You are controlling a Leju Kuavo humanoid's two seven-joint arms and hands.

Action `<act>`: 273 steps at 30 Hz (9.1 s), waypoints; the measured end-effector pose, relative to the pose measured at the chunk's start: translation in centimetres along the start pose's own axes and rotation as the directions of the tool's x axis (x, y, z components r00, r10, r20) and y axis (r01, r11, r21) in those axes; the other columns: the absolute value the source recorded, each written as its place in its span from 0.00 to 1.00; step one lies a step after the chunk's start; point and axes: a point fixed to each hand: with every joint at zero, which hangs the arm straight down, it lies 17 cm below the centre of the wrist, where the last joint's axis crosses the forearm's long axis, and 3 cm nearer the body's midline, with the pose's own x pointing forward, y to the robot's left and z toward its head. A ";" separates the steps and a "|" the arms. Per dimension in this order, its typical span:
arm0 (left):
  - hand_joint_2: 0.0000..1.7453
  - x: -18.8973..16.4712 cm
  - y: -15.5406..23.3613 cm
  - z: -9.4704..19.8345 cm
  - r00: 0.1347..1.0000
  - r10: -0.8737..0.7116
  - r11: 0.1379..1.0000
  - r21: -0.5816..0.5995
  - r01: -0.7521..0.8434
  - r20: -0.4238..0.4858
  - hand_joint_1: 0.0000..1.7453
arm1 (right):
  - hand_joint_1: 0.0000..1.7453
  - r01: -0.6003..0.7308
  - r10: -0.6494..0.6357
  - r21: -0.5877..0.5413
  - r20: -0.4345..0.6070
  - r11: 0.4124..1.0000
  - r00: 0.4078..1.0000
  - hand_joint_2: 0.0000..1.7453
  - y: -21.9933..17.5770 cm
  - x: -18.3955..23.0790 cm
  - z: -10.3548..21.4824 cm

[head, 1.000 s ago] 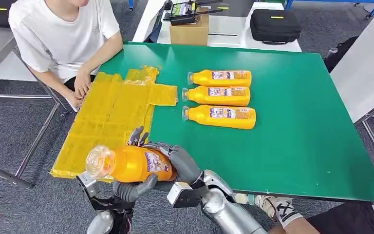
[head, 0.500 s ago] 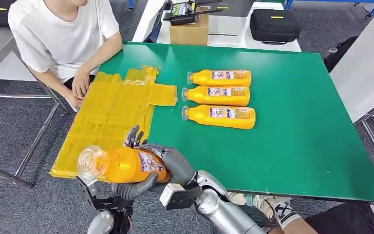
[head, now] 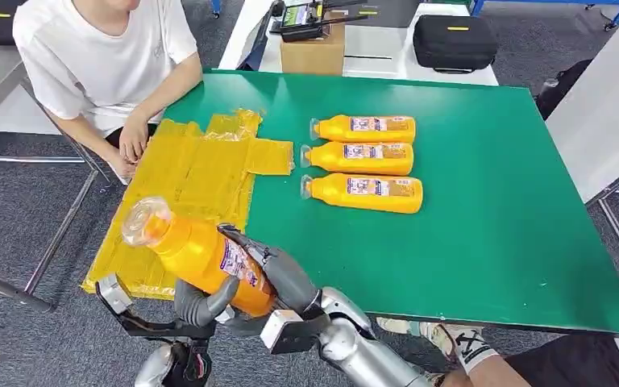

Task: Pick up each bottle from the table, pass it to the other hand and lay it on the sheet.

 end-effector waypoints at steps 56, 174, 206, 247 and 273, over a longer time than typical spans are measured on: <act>1.00 -5.0 12.6 -8.0 -0.410 -0.910 -0.415 -0.187 0.890 0.065 1.00 | 0.00 -0.011 0.018 -0.562 0.007 0.827 1.000 0.00 -9.4 5.6 8.0; 1.00 6.7 4.6 -3.9 0.874 -0.472 0.881 0.096 0.463 0.114 0.00 | 1.00 -0.081 -0.153 -0.266 -0.750 0.961 0.644 1.00 -17.8 -21.6 24.9; 1.00 -5.2 -5.6 -0.2 0.957 -0.255 0.935 -0.287 0.207 -0.139 0.00 | 1.00 -0.142 0.128 -0.105 -0.123 0.984 0.984 1.00 -4.6 -3.6 6.4; 1.00 -3.3 -1.5 -2.3 0.986 -0.067 0.994 -0.091 0.054 -0.153 1.00 | 0.00 -0.188 0.150 -0.311 -0.143 0.932 0.978 0.00 -4.5 -1.9 7.1; 1.00 1.2 17.7 -7.5 -0.483 -0.871 -0.469 -0.138 0.872 -0.089 1.00 | 0.00 -0.194 0.166 -0.529 -0.100 0.826 0.981 0.00 -9.0 3.5 9.3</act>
